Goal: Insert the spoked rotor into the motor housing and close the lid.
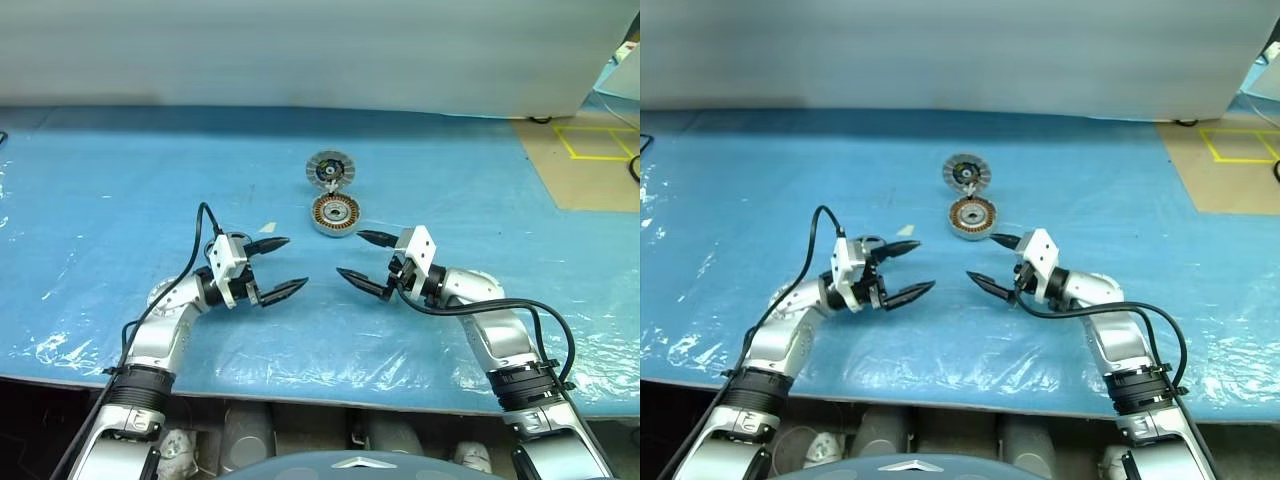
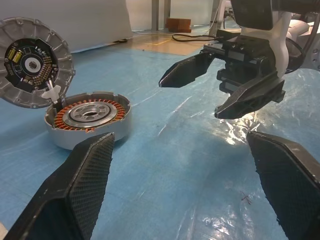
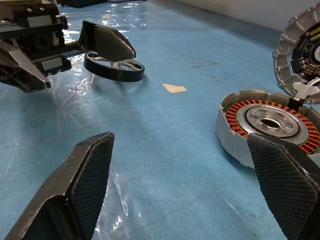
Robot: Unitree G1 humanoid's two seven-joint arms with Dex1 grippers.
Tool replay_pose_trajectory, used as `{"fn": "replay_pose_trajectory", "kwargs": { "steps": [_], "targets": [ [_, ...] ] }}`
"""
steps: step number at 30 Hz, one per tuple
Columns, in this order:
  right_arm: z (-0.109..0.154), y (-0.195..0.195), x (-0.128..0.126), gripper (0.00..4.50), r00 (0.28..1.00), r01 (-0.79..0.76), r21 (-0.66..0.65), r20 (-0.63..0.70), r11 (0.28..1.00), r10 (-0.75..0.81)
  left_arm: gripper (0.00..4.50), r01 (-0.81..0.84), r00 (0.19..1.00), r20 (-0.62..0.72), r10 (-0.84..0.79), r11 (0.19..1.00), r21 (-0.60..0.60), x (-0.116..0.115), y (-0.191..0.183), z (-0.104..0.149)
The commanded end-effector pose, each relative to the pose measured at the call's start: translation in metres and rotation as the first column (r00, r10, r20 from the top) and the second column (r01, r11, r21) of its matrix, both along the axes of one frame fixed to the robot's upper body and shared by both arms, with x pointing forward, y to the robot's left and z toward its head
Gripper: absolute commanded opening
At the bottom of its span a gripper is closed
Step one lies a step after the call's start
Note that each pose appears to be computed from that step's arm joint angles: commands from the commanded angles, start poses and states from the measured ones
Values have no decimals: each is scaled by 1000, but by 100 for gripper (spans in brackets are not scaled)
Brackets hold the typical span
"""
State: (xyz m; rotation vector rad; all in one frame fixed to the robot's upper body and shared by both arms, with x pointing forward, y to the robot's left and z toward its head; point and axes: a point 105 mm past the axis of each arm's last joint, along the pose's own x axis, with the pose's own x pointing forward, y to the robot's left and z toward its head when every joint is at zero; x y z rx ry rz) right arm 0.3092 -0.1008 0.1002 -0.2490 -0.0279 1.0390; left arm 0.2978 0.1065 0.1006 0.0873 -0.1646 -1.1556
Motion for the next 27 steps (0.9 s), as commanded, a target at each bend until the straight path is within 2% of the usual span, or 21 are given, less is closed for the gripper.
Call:
{"fn": "replay_pose_trajectory", "kwargs": {
  "steps": [1, 27],
  "targets": [
    [15, 2, 3, 446, 999, -11, 29, 51, 1000, 10, 449, 1, 999, 37, -1, 1000, -7, -1, 1, 7],
    [15, -1, 3, 446, 999, 2, 26, 53, 1000, -3, 449, 8, 1000, 28, -7, 1000, -5, -2, -1, 5]
  ]
}}
